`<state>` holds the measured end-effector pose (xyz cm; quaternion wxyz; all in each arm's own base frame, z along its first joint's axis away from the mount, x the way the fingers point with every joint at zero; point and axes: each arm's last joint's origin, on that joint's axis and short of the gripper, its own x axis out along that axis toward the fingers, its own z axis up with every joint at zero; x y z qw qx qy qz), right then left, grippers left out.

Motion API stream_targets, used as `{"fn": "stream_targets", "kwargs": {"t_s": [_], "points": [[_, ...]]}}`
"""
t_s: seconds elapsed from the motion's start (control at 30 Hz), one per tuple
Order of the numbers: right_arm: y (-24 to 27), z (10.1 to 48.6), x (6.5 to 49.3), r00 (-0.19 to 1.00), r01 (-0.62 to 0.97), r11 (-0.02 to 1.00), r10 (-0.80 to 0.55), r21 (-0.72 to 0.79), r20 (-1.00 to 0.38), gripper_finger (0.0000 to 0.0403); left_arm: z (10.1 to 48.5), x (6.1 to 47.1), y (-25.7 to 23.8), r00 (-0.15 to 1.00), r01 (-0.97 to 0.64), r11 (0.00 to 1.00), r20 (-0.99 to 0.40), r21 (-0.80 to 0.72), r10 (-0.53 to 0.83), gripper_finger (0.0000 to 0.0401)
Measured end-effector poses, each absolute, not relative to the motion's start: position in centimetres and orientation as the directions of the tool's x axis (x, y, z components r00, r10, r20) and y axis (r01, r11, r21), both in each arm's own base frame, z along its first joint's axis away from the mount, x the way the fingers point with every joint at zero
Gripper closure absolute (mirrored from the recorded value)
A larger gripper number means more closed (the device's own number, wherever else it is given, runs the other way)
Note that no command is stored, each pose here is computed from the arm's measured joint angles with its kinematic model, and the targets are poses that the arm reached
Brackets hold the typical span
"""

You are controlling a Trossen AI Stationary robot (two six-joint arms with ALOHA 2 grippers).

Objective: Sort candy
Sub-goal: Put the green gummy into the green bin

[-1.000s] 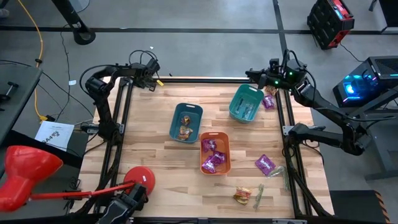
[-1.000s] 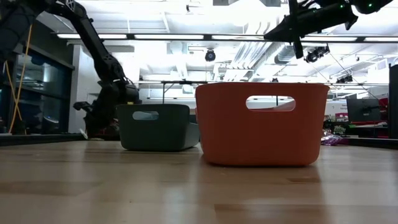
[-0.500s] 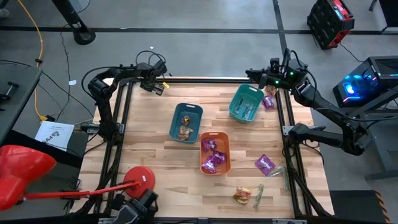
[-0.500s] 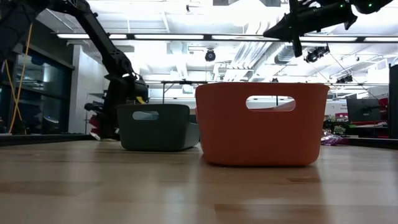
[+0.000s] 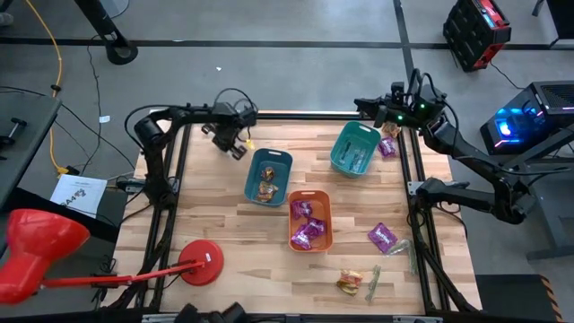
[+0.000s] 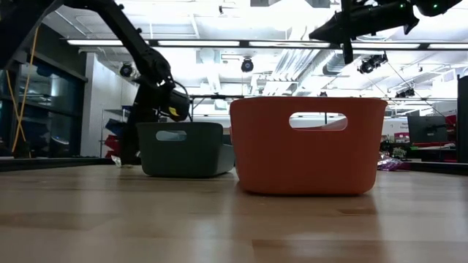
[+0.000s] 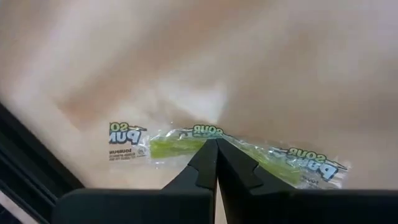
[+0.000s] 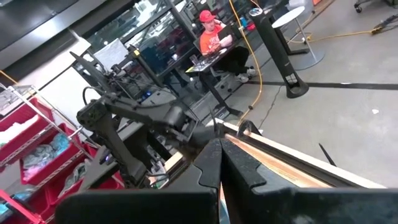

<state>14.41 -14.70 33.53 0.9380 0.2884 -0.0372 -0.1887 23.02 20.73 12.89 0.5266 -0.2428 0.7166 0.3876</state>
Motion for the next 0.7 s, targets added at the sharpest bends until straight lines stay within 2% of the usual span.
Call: {"fn": "stream_targets", "kwargs": {"t_s": [0.23,0.33,0.43,0.57,0.7], "points": [[-14.6,34.2,14.3,0.928,0.304,0.793,-0.371,0.529,0.023,0.0403,13.1,24.9,15.6,-0.349,-0.662,0.74,-0.924,0.123,-0.158,0.0401],[-14.3,34.8,14.1,0.927,0.285,0.814,-0.368,0.506,0.07,0.0403,13.6,25.6,14.2,-0.377,-0.543,0.831,-0.919,0.117,-0.118,0.0401],[-14.1,35.3,13.9,0.925,0.271,0.824,-0.366,0.498,0.101,0.0403,14.7,26.3,13.8,-0.333,-0.44,0.891,-0.942,0.11,-0.048,0.0401],[-13.5,35.7,13.7,0.926,0.248,0.826,-0.356,0.505,0.127,0.0403,15.7,26.4,13.7,-0.301,-0.338,0.936,-0.954,0.1,-0.007,0.0401],[-12.9,36.0,13.7,0.933,0.225,0.842,-0.331,0.49,0.14,0.0403,17.0,26.1,13.8,-0.266,-0.301,0.948,-0.964,0.103,0.021,0.0401]]}}
